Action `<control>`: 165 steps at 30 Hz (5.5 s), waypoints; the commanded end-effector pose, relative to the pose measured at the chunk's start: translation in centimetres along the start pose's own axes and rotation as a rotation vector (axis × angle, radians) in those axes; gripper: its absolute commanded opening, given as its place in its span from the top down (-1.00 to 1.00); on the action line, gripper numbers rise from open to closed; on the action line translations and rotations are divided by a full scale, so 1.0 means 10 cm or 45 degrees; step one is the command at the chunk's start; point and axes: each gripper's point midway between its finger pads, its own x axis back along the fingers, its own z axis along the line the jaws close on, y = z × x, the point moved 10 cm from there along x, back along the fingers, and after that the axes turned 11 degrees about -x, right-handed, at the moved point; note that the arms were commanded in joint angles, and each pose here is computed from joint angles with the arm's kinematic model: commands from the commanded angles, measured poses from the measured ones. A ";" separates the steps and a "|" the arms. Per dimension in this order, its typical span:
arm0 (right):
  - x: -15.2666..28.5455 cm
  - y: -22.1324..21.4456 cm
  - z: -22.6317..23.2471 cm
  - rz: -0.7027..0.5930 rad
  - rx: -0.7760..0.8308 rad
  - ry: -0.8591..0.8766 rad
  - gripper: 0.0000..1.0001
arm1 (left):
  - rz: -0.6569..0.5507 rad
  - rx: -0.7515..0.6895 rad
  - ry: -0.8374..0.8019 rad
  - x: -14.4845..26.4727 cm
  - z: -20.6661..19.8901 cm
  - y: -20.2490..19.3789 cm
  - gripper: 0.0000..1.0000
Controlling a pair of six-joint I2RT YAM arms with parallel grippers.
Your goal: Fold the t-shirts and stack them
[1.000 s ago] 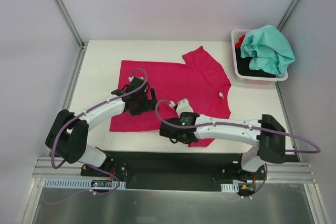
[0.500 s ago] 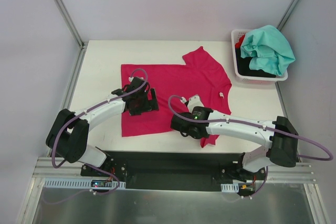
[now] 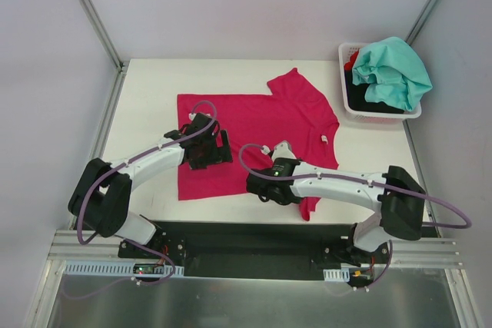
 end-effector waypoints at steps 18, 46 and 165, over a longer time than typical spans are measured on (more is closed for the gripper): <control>0.32 -0.18 0.53 0.024 0.199 0.045 -0.26 | -0.015 -0.041 -0.007 0.04 -0.02 0.00 -0.98; -0.29 0.31 0.31 0.093 -0.461 0.558 -0.20 | 0.159 0.078 -0.229 0.01 -0.14 -0.20 -0.98; -1.93 1.09 -0.11 0.433 -0.736 0.686 -0.47 | 0.106 0.359 -0.135 -0.65 0.45 0.89 -0.98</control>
